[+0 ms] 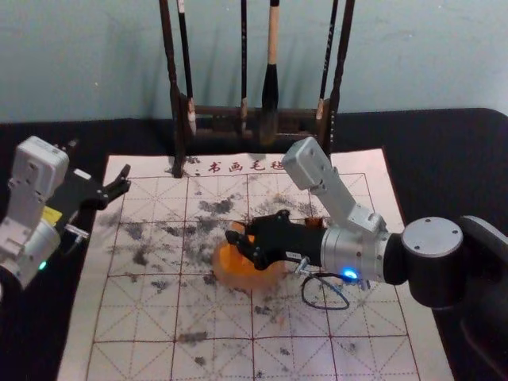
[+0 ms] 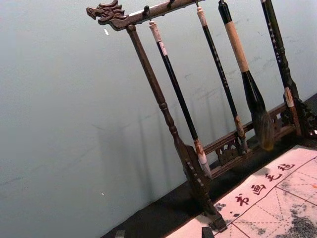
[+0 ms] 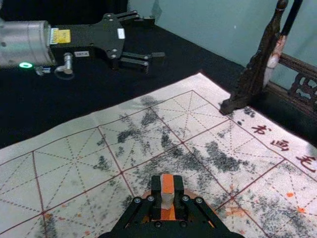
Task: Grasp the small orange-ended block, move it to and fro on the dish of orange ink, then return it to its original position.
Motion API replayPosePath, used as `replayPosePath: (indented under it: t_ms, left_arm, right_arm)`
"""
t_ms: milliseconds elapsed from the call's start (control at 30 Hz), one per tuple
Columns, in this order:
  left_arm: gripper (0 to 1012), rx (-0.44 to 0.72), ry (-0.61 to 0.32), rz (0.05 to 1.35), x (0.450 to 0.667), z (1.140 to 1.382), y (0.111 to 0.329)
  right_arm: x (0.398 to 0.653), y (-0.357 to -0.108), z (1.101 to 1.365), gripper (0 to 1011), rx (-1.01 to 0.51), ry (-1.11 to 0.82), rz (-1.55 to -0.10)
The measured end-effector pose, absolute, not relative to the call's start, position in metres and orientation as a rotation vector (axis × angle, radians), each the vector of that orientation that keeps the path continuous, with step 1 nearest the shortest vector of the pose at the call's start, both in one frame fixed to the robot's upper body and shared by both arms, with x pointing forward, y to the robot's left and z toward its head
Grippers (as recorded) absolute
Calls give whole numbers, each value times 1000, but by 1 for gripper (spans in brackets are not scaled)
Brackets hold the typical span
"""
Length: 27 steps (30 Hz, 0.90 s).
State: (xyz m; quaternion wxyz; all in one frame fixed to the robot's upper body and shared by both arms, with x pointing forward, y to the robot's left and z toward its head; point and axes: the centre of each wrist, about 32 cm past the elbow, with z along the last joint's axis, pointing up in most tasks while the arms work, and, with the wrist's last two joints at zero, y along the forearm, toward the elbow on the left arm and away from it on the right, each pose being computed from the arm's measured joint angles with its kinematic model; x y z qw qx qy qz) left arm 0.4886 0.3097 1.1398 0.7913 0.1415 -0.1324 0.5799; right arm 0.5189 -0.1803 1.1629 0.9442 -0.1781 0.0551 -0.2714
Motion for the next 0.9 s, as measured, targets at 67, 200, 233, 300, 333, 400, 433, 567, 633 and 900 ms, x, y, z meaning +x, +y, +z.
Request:
replayPosePath:
  t_ms: [67,200,233,300,333,400,433,567,633,900]
  left_arm:
    - [1001,304,-285,1248,489,1140,310]
    - [1001,304,-285,1248,489,1140,310]
    - [1001,304,-285,1248,489,1140,310]
    - [1001,304,-285,1248,489,1140,310]
    - [1002,304,-285,1248,489,1140,310]
    - [1001,304,-285,1248,489,1140,310]
    - [1001,304,-285,1248,489,1140,310]
    - [1001,304,-285,1248,489,1140,310]
    - [1001,305,-285,1248,489,1140,310]
    - [1001,304,-285,1248,489,1140,310]
  right_arm:
    - [521,-180,1163,108,-363,111,-558]
    - [524,-181,1163,108,-363,111,-576]
    - [524,-182,1163,108,-363,111,-580]
    - [525,-183,1163,108,-362,110,-586]
    - [525,-184,1164,108,-361,109,-591]
    - [526,-185,1164,108,-360,108,-599]
    - [525,-186,1164,109,-359,108,-601]
    - [525,-189,1165,108,-359,106,-608]
    - [524,-190,1165,108,-360,107,-611]
    - [523,-192,1166,108,-359,110,-619]
